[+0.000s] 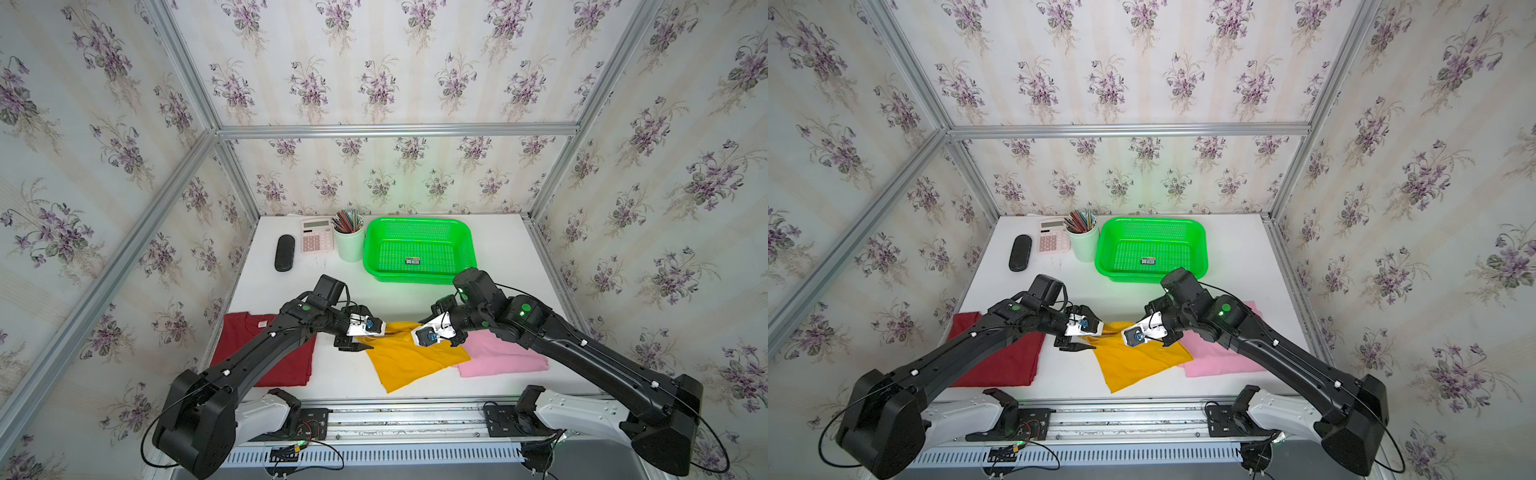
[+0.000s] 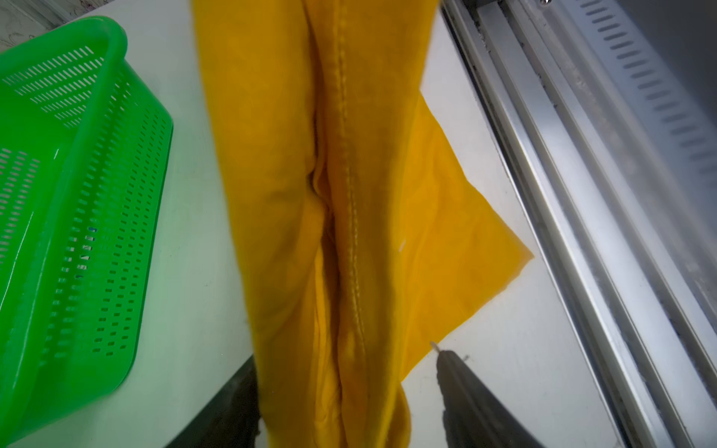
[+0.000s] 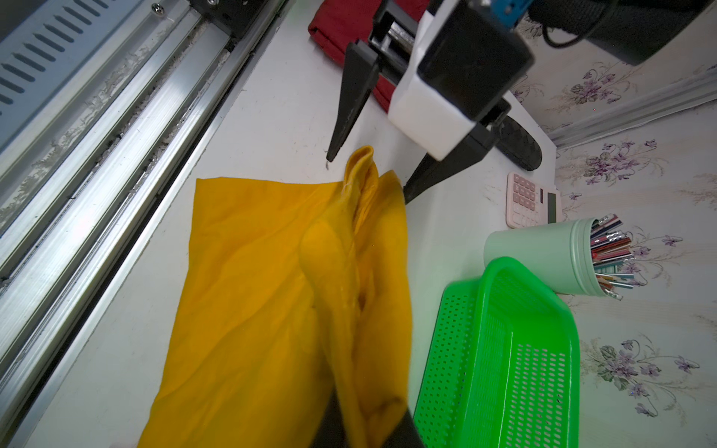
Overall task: Put the folded t-shirts into the basket
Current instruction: Pick up the T-shirt from the center of the board.
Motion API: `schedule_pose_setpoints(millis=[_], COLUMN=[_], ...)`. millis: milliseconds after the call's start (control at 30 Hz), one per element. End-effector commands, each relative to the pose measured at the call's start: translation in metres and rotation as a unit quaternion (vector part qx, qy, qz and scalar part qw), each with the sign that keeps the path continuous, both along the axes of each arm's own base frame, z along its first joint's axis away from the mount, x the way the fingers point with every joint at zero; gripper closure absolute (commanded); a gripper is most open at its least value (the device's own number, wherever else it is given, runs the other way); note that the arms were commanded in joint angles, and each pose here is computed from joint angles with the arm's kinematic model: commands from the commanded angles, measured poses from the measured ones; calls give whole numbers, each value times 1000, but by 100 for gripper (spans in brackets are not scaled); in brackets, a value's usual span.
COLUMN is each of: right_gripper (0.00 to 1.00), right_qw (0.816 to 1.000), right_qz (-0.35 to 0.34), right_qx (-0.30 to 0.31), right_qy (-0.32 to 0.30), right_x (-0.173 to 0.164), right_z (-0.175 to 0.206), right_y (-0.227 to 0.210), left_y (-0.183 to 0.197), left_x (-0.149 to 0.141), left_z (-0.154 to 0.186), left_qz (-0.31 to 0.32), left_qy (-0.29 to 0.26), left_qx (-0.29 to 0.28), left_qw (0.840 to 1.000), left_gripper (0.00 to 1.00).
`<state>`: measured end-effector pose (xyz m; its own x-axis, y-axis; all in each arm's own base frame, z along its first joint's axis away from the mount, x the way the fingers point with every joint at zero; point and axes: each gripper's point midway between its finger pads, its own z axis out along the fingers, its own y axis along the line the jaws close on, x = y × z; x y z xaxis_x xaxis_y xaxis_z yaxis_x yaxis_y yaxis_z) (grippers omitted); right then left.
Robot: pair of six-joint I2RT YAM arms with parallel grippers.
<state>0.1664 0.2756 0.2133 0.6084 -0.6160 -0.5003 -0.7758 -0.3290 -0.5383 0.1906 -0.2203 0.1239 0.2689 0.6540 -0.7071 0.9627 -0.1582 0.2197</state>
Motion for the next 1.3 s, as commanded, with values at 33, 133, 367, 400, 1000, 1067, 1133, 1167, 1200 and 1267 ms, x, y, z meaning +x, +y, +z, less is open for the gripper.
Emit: schedule_pose_setpoints(millis=[33, 133, 367, 400, 1000, 1067, 1133, 1167, 1200, 1267], right_gripper=[100, 100, 100, 100, 100, 100, 100, 100, 100, 100], right_qw=[1000, 1000, 1000, 1000, 989, 983, 972, 964, 954, 932], right_qz=[7, 6, 4, 4, -111, -142, -173, -188, -206, -231], right_qx=[7, 5, 1, 2, 42, 39, 58, 79, 106, 164], right_qy=[4, 5, 11, 11, 85, 113, 148, 168, 190, 224], right_x=[-4, -3, 0, 0, 25, 31, 37, 42, 48, 62], right_z=[4, 2, -3, -2, 1, 0, 3, 9, 17, 36], right_y=[1, 1, 4, 5, 11, 9, 7, 7, 6, 2], left_y=[6, 8, 13, 14, 18, 18, 19, 20, 21, 22], left_x=[11, 11, 18, 20, 37, 36, 34, 33, 32, 34], left_z=[-9, -12, -25, -27, -9, 4, 19, 26, 34, 50], left_qz=[7, 10, 14, 15, 29, 32, 32, 33, 35, 41], left_qy=[-32, -33, -53, -55, -83, -91, -95, -96, -98, -104], left_qx=[19, 24, 46, 50, 50, 47, 44, 44, 43, 44], left_qw=[999, 999, 997, 997, 995, 994, 994, 994, 994, 993], left_gripper=[29, 29, 28, 28, 100, 100, 100, 100, 100, 100])
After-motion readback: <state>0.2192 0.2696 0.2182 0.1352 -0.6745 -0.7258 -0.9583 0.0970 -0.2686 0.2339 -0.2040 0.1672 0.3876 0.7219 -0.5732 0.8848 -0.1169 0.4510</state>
